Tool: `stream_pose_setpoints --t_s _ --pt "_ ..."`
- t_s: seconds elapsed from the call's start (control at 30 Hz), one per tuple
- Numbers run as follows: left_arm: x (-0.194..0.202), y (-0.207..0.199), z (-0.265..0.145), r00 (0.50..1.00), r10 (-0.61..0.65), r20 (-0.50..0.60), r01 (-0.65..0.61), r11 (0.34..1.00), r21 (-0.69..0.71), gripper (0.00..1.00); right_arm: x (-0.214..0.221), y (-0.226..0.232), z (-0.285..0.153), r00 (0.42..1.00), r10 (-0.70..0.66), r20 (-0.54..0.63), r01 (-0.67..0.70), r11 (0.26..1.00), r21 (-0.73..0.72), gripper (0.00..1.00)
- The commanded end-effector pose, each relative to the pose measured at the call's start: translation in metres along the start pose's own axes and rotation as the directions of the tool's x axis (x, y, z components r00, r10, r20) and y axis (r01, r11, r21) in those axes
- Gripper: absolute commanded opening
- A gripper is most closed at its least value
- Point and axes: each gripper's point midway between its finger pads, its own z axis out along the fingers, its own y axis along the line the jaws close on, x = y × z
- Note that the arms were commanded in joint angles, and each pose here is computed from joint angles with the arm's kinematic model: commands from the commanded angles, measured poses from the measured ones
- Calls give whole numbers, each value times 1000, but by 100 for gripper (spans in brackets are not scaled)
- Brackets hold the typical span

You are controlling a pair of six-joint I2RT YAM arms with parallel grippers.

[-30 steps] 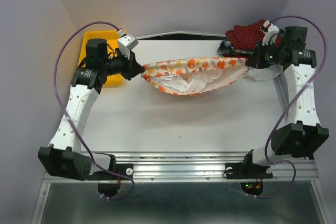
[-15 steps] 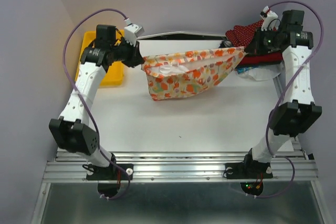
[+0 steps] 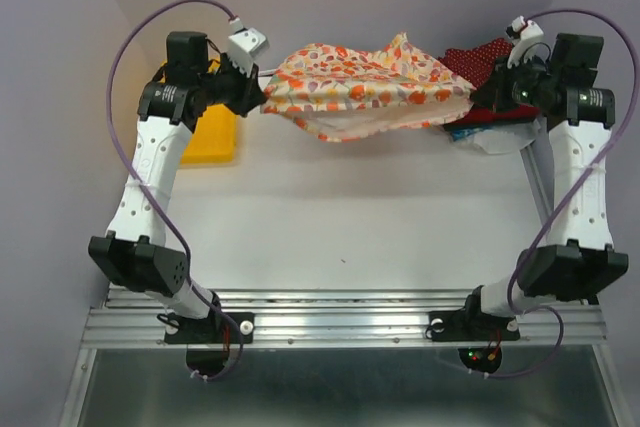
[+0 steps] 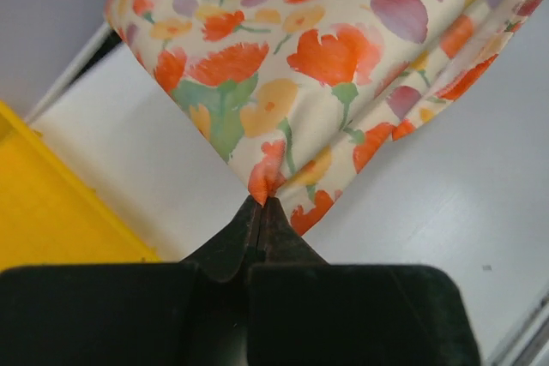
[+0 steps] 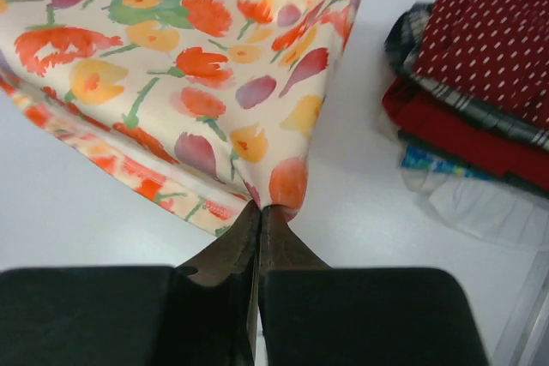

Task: Fold and stack the skirts
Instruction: Flatten the skirt out

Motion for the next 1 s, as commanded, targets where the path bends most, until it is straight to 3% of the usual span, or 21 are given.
stream_pose_setpoints --t_s 0.0,0.03,0.07,0.1,0.13,0.2,0.27,0.4,0.57,0.67,0.8,0.97 --pt "78 -30 -34 984 109 -138 -102 993 58 2 84 -5 -13 978 -158 -139 158 987 -12 4" --pt "102 -41 -36 977 116 -181 -99 990 105 9 116 9 -18 964 -153 -220 137 987 -84 9" --pt "138 -57 -39 958 164 -235 -120 975 187 31 136 15 -24 940 -225 -257 195 971 -140 37" --pt "159 -66 -43 947 167 -276 -108 970 219 41 155 22 -29 926 -231 -300 184 967 -178 57" --pt "190 -79 -49 926 171 -336 -80 960 268 53 187 29 -35 898 -227 -377 152 964 -219 73" --pt "201 -86 -61 919 191 -345 -103 961 257 88 207 35 -49 870 -248 -427 156 959 -238 100" --pt "207 -87 -66 918 189 -350 -110 966 234 98 209 37 -54 861 -258 -438 163 956 -243 100" --pt "197 -84 -65 920 211 -331 -137 963 233 99 194 27 -45 876 -213 -432 141 971 -193 98" --pt "175 -63 -41 948 145 -283 -104 983 152 98 175 10 2 904 -20 -427 -47 988 -145 79" --pt "156 -33 -17 971 63 -232 -62 998 9 88 162 0 40 916 58 -397 -109 988 -106 68" --pt "137 6 29 985 -26 -171 13 997 -80 75 134 -14 100 943 45 -329 -61 997 -38 68" --pt "122 48 79 981 -121 -151 99 984 -149 70 126 -23 168 945 96 -313 -93 995 23 66"
